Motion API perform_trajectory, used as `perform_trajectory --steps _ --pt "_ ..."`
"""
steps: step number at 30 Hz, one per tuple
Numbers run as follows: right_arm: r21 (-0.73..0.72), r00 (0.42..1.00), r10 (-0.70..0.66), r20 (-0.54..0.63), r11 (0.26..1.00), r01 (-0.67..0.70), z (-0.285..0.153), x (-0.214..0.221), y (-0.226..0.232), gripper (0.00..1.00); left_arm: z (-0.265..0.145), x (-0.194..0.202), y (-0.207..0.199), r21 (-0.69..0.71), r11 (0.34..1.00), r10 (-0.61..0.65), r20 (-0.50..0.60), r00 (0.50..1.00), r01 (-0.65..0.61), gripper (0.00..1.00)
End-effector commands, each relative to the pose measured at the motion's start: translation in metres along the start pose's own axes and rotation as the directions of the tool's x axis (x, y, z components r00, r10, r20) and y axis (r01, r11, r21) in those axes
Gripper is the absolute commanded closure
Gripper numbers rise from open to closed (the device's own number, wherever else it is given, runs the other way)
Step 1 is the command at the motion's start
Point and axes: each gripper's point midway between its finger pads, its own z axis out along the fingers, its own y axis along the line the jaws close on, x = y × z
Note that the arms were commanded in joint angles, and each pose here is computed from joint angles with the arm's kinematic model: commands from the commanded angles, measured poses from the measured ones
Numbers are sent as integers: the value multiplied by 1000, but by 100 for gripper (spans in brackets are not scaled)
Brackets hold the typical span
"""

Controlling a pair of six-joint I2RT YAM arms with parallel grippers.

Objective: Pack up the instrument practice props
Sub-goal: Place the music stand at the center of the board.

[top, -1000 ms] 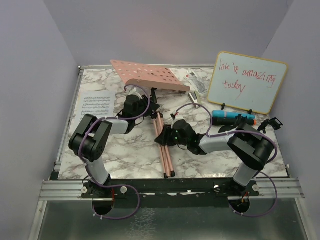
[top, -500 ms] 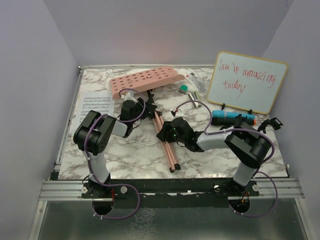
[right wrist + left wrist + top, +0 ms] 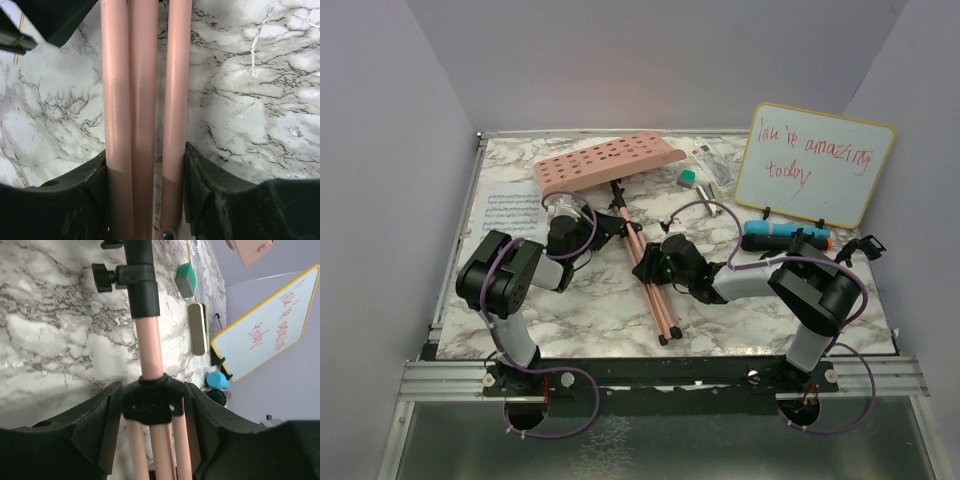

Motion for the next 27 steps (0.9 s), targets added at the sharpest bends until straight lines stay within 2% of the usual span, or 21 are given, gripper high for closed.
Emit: perform_trajectory --steps 1,4,5,6,10,14,21,27 --pt "134 998 44 45 990 -50 8 0 -30 71 -25 13 -12 35 999 1 -51 999 1 41" --pt "179 995 67 74 981 -80 7 -2 -39 71 -39 14 -15 14 999 33 -60 998 -32 33" --pt "189 994 67 86 979 -83 6 -5 -41 71 -44 15 -15 3 999 49 -63 997 -49 8" --pt "197 993 67 99 977 -85 4 -7 -42 71 -50 13 -16 -10 997 74 -62 995 -74 2" --pt "204 992 49 115 976 -72 2 -11 -44 70 -76 -1 -19 -85 972 216 -38 976 -219 1" --pt "173 995 46 85 983 -60 4 -6 -38 62 -110 -33 -38 -186 910 380 22 925 -370 1" --pt "100 999 35 27 994 -37 4 -3 -20 46 -182 -91 -91 -301 803 579 195 791 -514 1" --pt "60 1000 20 -8 998 -20 -9 -9 -6 32 -232 -122 -119 -396 681 726 253 640 -616 1"
